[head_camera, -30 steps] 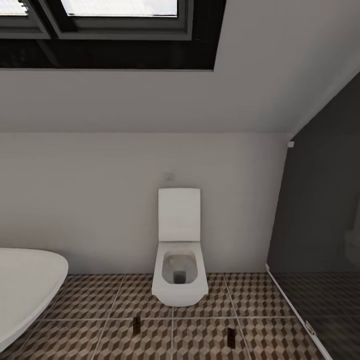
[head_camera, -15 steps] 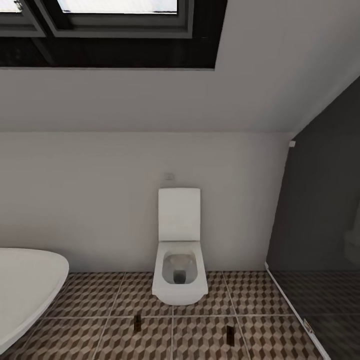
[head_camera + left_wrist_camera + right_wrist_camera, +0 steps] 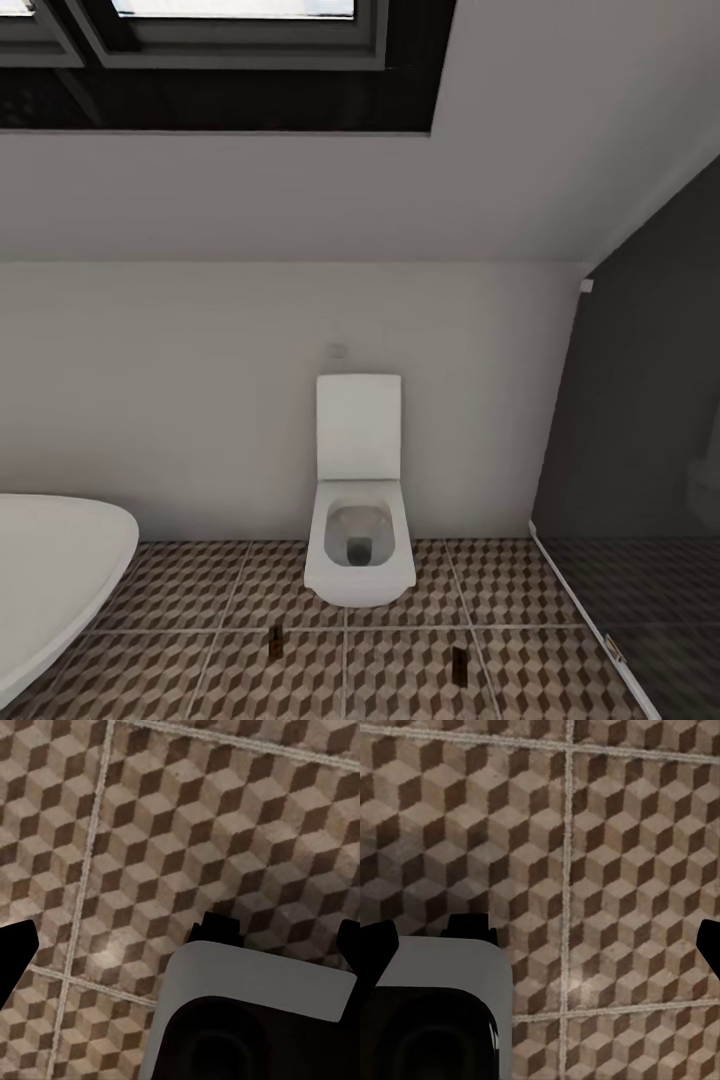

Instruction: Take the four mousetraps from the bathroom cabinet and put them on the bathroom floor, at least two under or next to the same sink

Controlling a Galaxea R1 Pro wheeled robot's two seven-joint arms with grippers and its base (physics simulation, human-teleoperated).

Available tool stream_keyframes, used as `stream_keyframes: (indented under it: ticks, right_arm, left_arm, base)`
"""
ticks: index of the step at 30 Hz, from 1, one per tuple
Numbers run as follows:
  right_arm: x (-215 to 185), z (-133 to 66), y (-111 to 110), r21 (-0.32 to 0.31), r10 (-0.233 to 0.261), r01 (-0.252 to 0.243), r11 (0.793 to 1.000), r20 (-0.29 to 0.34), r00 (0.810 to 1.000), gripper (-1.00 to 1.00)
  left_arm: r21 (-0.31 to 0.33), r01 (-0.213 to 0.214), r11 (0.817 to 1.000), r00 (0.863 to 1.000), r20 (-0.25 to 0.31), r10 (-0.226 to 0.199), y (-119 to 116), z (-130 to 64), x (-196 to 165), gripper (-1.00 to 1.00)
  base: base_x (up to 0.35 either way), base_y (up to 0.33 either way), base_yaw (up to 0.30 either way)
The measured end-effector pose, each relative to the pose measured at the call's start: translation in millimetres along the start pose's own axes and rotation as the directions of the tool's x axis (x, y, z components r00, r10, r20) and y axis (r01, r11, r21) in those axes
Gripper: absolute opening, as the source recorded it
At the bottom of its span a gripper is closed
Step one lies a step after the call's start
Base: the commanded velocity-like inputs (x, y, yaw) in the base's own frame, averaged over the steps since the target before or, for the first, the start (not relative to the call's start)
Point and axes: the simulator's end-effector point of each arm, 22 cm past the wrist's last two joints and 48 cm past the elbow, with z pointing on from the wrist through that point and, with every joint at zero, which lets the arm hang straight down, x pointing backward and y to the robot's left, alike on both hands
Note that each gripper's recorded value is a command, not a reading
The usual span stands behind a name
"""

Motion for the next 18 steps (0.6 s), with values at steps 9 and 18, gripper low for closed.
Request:
stream_keyframes:
  ticks: [9,18]
  right_arm:
    - [0.0,0.0,0.8,-0.001,-0.002,0.002,1.000,0.000,1.000,1.00]
    - [-1.6,-0.1,3.2,-0.005,-0.008,0.008,1.000,0.004,1.000,1.00]
  left_arm:
    - [-0.004,0.001,1.000,1.000,-0.001,-0.001,2.5,0.3,-0.3,1.00]
    - [-0.013,-0.009,1.000,1.000,0.007,0.009,10.1,1.4,-4.2,1.00]
  base:
    - [0.000,0.000,0.000]
    - [0.000,0.000,0.000]
